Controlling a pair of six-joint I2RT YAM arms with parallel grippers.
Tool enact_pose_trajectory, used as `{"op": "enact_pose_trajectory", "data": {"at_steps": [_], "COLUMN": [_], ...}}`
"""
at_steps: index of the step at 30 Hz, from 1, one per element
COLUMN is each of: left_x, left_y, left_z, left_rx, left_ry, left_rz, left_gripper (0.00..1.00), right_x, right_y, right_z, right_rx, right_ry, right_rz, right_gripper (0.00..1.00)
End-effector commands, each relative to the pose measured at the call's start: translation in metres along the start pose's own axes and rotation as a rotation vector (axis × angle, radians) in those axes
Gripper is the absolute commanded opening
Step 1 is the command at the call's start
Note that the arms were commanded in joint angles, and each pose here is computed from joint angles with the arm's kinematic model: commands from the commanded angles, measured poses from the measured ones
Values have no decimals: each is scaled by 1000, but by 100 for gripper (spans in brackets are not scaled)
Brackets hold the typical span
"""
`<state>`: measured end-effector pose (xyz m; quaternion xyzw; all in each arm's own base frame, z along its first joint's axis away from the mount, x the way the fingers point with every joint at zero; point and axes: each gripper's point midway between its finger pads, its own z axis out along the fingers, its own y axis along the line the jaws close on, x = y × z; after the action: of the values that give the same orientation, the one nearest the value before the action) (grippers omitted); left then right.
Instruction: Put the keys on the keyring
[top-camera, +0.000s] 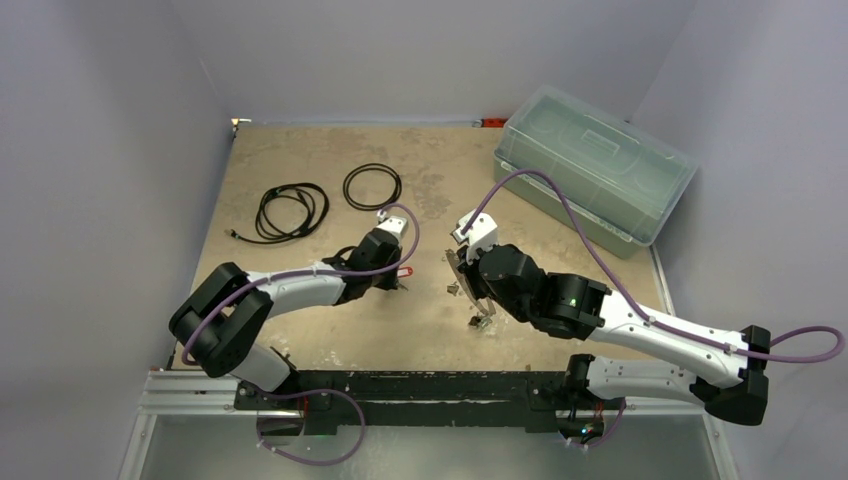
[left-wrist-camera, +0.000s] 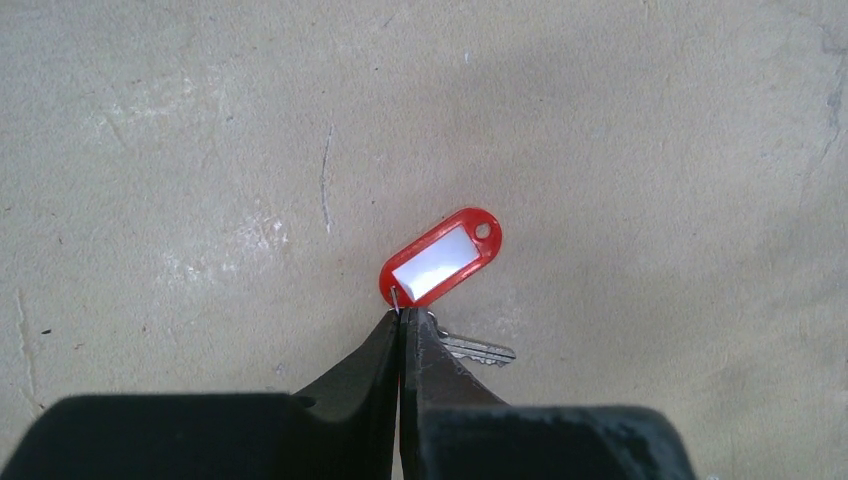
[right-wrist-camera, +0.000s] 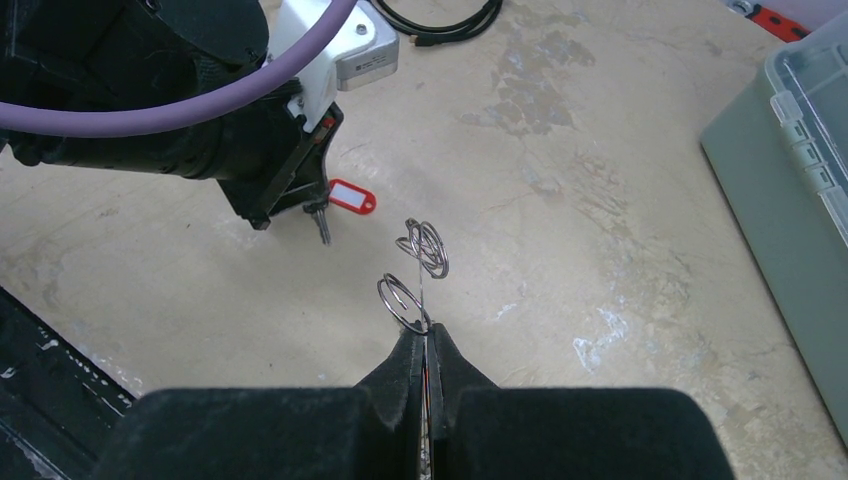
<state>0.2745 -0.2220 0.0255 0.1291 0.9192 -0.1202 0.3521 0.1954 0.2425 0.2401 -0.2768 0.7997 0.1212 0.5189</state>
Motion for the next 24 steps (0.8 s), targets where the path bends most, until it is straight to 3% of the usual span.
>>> {"op": "enact_pose_trajectory", "data": {"at_steps": [1,14,24], "left_x": [-30,-69,-110], "left_y": [-15,-19,-16], "left_z": [-11,-68,-144], "left_rx": [48,83,71], "left_ry": [-95,-203,-266], "left_rz": [21,12,62], "left_gripper": [0,0,0], "right_x": [-20,-34,-56], "right_y": [-8,-9,12], "right_z": [-6,-10,-21], "right_rx": [40,32,-116], "right_ry": [-67,-100,-178], "right_rz": [47,36,14], "right_gripper": [0,0,0]}}
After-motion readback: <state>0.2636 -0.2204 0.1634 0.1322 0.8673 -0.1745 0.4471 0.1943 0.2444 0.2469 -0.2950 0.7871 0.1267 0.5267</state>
